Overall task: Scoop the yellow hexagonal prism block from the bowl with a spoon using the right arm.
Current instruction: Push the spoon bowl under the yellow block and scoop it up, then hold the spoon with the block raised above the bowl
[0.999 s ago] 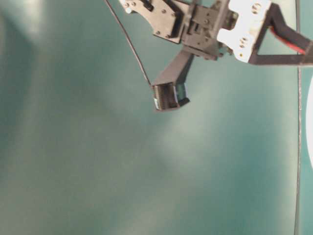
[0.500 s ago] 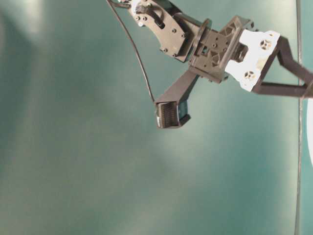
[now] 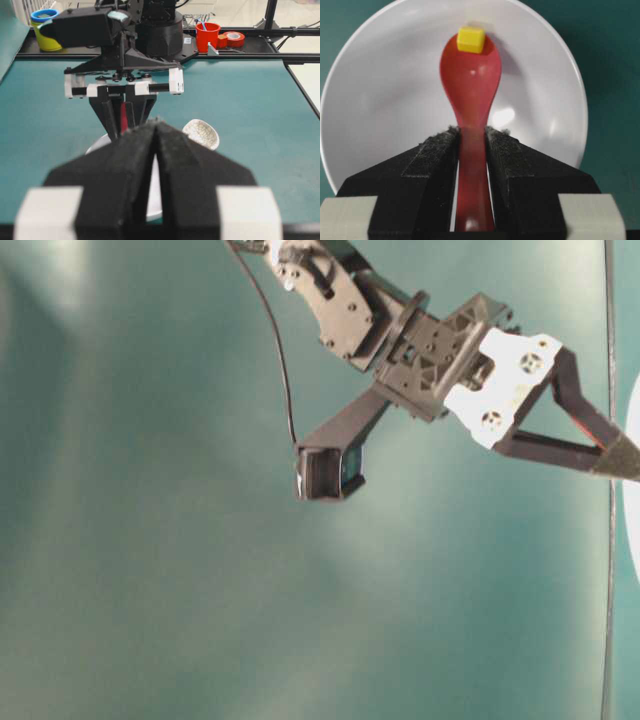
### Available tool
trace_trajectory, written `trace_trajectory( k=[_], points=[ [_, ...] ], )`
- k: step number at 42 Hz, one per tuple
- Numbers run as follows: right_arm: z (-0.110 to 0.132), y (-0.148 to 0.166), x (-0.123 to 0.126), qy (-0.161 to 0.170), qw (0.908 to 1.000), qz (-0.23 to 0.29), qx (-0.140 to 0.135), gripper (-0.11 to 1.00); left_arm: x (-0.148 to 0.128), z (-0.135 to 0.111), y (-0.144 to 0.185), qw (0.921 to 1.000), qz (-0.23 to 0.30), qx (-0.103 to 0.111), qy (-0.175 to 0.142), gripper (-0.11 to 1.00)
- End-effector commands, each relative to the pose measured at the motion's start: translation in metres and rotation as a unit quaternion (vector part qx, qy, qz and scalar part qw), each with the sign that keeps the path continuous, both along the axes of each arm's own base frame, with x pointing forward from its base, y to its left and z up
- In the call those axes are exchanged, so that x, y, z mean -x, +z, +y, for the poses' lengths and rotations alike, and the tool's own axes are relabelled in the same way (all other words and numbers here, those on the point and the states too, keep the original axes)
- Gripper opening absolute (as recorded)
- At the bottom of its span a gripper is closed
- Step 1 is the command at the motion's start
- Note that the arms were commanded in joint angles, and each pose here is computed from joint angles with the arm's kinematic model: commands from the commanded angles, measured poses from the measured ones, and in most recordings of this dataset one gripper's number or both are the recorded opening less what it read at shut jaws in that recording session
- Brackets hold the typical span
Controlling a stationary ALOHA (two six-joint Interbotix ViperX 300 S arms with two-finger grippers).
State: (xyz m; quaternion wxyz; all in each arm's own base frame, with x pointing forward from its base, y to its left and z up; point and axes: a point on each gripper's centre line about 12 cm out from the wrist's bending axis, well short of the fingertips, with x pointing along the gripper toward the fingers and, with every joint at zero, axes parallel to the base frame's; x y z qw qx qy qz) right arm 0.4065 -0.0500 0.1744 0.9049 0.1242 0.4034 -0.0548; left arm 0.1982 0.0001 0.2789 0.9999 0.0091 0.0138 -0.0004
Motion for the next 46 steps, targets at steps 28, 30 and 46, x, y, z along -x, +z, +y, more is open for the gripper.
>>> trace_trajectory(
  k=[28, 30, 46],
  points=[
    [0.036, 0.079, 0.071, 0.0, 0.9722, -0.228, 0.055, 0.23, -0.003, 0.0, 0.008, 0.9999, -0.012, -0.001, -0.001, 0.0],
    [0.035, 0.084, 0.079, -0.002, 0.9694, -0.239, 0.056, 0.23, -0.003, 0.0, 0.008, 0.9999, -0.012, -0.001, -0.001, 0.0],
    [0.036, 0.121, 0.096, 0.011, 0.9526, -0.293, 0.08, 0.23, -0.003, 0.0, 0.01, 0.9998, -0.021, 0.0, -0.001, 0.0]
  ],
)
